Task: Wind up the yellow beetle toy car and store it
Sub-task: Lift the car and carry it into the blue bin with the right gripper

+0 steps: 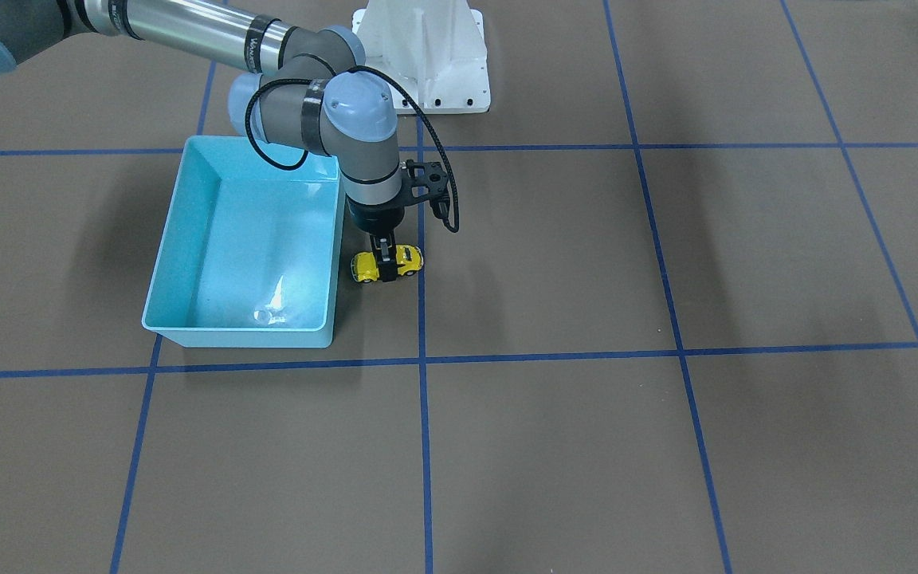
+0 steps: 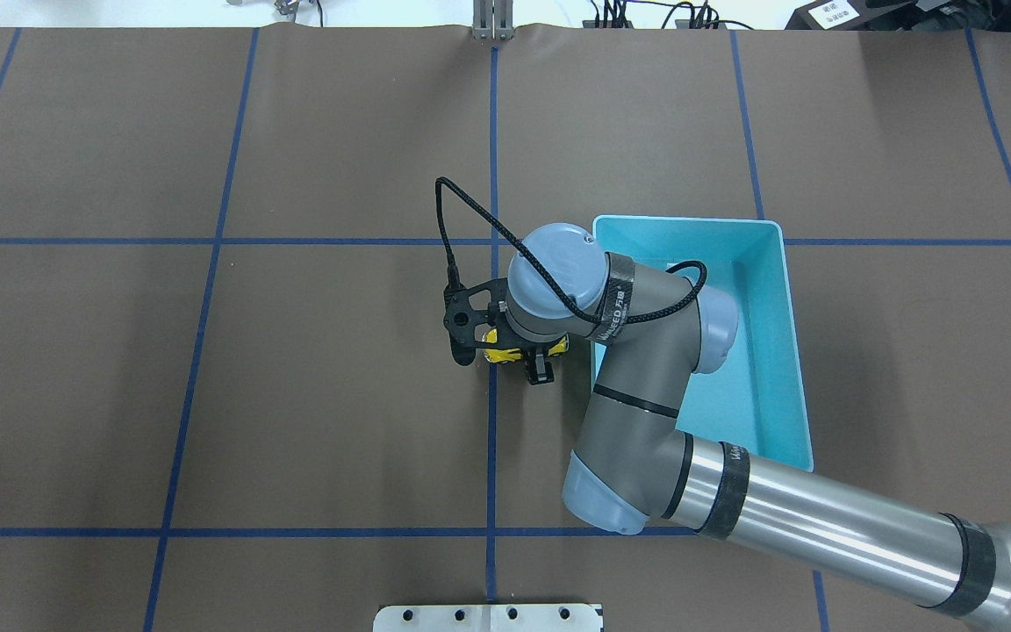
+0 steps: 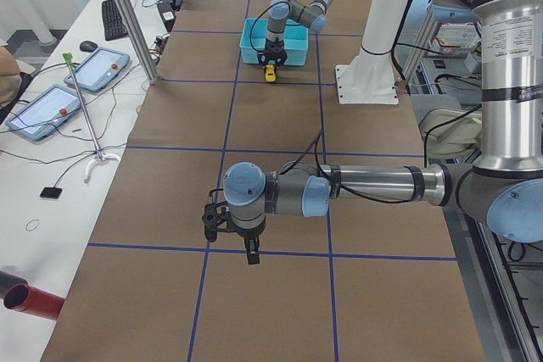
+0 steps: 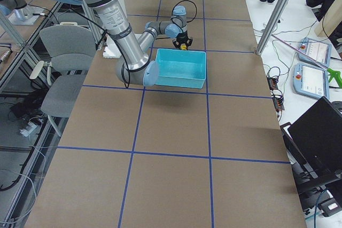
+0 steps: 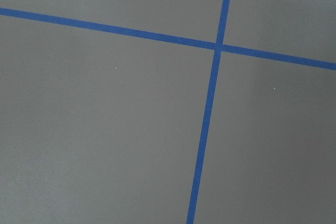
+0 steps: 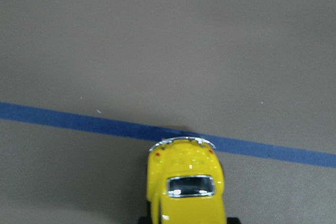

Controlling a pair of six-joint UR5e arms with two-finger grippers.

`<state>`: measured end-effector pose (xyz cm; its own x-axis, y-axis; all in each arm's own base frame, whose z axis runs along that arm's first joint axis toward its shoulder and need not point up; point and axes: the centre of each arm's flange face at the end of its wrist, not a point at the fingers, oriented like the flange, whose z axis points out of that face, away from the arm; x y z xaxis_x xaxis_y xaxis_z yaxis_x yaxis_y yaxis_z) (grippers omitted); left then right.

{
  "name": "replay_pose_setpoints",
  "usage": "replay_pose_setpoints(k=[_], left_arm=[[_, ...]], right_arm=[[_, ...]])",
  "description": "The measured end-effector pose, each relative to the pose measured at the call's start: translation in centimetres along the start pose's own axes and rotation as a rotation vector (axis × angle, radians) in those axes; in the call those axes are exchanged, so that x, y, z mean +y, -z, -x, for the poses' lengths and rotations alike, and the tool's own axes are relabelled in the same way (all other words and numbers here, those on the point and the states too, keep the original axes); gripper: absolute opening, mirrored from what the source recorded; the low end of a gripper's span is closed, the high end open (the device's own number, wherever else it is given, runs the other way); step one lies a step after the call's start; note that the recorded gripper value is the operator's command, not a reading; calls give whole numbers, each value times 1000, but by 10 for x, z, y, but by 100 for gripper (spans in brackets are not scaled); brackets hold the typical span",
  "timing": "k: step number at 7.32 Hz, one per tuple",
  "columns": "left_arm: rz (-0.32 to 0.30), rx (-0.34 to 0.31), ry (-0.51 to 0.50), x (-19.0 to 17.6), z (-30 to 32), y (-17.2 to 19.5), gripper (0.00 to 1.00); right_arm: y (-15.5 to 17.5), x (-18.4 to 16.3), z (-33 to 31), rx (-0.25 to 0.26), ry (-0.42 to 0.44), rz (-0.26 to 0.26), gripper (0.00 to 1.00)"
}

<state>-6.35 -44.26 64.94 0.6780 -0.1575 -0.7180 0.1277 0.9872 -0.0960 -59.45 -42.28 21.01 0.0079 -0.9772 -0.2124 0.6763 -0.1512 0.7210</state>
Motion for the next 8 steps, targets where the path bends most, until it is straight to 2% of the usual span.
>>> replay_pose_setpoints(k=[2, 3, 4, 5, 7, 8], left_arm=[[0, 0, 0, 0, 0, 0, 100], [0, 0, 0, 0, 0, 0, 100], [1, 0, 0, 0, 0, 0, 100], [1, 0, 1, 0, 0, 0, 100], [0, 0, 0, 0, 0, 0, 100], [0, 0, 0, 0, 0, 0, 100]], right_arm=[[76, -40, -9, 19, -30, -60, 0], [124, -40, -18, 24, -56, -66, 0], [161, -14, -29, 14, -84, -61, 0], [180, 33, -34, 1, -94, -49, 0], [175, 135, -25, -12, -38, -20, 0], [155, 175, -17, -20, -7, -12, 0]])
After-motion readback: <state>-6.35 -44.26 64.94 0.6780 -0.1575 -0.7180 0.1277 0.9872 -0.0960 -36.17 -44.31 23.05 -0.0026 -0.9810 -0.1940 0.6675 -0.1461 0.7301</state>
